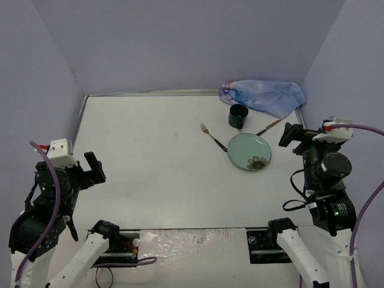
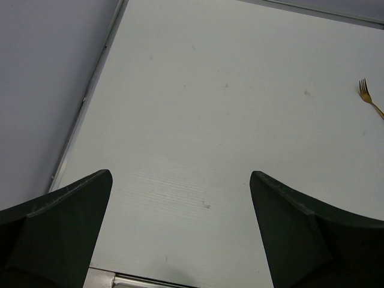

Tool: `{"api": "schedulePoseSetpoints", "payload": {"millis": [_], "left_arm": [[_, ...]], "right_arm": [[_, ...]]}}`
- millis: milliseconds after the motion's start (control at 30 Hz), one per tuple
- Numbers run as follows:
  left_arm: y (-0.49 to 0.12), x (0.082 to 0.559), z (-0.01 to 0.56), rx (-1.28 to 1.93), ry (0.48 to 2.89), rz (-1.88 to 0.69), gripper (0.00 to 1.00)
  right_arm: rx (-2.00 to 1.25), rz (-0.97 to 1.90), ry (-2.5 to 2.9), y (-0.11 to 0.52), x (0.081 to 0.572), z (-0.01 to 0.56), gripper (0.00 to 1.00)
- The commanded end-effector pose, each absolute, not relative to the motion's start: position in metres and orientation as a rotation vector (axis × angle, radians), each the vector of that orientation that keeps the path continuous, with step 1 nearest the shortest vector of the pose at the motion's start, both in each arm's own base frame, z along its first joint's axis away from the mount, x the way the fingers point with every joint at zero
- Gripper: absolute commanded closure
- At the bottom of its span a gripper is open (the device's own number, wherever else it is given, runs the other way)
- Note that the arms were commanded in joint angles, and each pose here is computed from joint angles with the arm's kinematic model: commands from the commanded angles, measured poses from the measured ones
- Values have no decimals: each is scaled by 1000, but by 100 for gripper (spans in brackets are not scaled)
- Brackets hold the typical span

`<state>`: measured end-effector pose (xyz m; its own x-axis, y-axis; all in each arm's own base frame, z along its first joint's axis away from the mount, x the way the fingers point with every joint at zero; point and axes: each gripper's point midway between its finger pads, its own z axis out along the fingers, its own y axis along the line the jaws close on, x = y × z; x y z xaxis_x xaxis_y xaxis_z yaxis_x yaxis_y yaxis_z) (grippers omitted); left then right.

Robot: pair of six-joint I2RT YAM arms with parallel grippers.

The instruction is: Set the dinner table for one person

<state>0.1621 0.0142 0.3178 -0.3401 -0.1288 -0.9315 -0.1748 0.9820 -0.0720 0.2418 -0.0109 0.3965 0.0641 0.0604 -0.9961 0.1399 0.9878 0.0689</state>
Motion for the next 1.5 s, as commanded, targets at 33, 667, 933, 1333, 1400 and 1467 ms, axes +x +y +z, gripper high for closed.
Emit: {"api": "schedulePoseSetpoints", "payload": {"millis": [33, 667, 933, 1333, 1400, 1467], "left_arm": [[3, 177, 321, -220, 1916, -4, 3], [-49, 213, 270, -172, 2092, -202, 3], [-45, 215, 258, -180, 2108, -162, 3], [-48, 228, 238, -230, 2097, -175, 3], [-45, 230, 236, -225, 2103, -146, 3], [-44, 232, 233, -221, 2112, -126, 3]], "right_arm": [[226, -38, 1472, -12, 254, 403, 0], [448, -125, 1772, -13, 450, 291, 0], [275, -128, 1956, -30, 547, 209, 0], [-72, -148, 1956, -64, 612, 145, 0], [-122, -146, 1964, -67, 620, 133, 0], [-144, -147, 1980, -69, 627, 119, 0]]}}
